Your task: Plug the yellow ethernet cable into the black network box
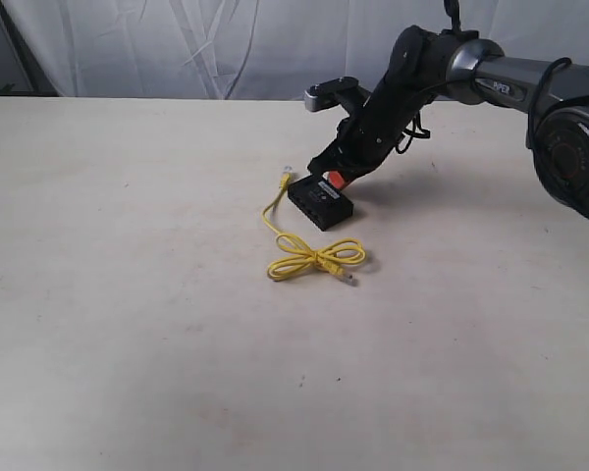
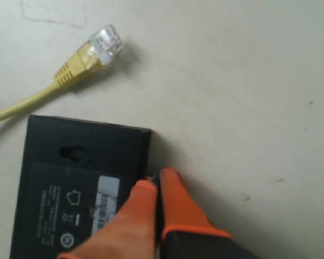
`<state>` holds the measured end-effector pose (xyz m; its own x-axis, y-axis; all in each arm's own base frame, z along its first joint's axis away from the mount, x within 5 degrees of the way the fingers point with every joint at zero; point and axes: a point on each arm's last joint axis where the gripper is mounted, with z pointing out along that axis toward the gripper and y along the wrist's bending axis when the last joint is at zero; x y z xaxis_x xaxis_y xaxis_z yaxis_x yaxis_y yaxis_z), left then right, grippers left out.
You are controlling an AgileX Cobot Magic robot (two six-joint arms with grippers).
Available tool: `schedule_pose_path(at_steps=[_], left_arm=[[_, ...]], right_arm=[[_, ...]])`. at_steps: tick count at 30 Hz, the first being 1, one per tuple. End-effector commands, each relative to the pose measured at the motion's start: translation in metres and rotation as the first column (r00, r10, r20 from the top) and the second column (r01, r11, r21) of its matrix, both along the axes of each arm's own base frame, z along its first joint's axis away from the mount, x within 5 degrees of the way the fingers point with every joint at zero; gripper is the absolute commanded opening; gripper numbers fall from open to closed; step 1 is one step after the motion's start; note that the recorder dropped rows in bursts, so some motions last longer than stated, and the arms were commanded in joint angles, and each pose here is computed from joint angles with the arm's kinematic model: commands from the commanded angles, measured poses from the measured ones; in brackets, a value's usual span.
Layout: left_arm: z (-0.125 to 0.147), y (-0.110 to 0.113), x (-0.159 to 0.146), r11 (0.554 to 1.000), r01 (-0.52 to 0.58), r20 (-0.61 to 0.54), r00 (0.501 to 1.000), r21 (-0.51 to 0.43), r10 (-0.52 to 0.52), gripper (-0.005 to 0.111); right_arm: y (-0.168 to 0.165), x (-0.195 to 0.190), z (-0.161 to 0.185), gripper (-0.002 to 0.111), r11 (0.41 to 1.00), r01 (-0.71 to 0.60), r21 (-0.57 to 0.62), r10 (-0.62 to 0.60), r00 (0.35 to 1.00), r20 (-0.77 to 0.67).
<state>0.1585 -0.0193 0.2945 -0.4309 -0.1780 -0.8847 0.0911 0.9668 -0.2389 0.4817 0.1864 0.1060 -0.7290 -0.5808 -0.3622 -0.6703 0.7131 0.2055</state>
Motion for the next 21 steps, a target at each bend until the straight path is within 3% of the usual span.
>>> schedule_pose_path(at_steps=[1, 4, 8, 16, 21], left_arm=[[-0.007, -0.015, 0.065, 0.981, 0.196, -0.283, 0.941, 0.014, -0.184, 0.000], [-0.020, -0.030, 0.110, 0.952, 0.299, -0.385, 0.872, -0.067, -0.301, 0.005], [-0.032, -0.057, 0.139, 0.928, 0.368, -0.390, 0.847, -0.058, -0.361, 0.018], [-0.071, -0.105, 0.196, 0.877, 0.454, -0.481, 0.741, -0.156, -0.469, 0.056], [-0.092, -0.138, 0.222, 0.844, 0.514, -0.497, 0.698, -0.154, -0.516, 0.062]], right_arm=[[0.001, 0.007, 0.003, -0.001, 1.000, 0.011, 0.015, -0.012, 0.997, 0.076], [0.001, 0.008, -0.003, -0.001, 1.000, -0.007, 0.006, 0.007, 0.996, 0.087], [0.002, 0.009, -0.010, -0.001, 0.999, -0.032, 0.013, 0.031, 0.995, 0.100], [0.004, 0.008, -0.010, -0.001, 0.999, -0.023, 0.037, 0.020, 0.996, 0.088], [0.005, 0.007, -0.010, -0.001, 0.999, -0.021, 0.049, 0.017, 0.997, 0.076]])
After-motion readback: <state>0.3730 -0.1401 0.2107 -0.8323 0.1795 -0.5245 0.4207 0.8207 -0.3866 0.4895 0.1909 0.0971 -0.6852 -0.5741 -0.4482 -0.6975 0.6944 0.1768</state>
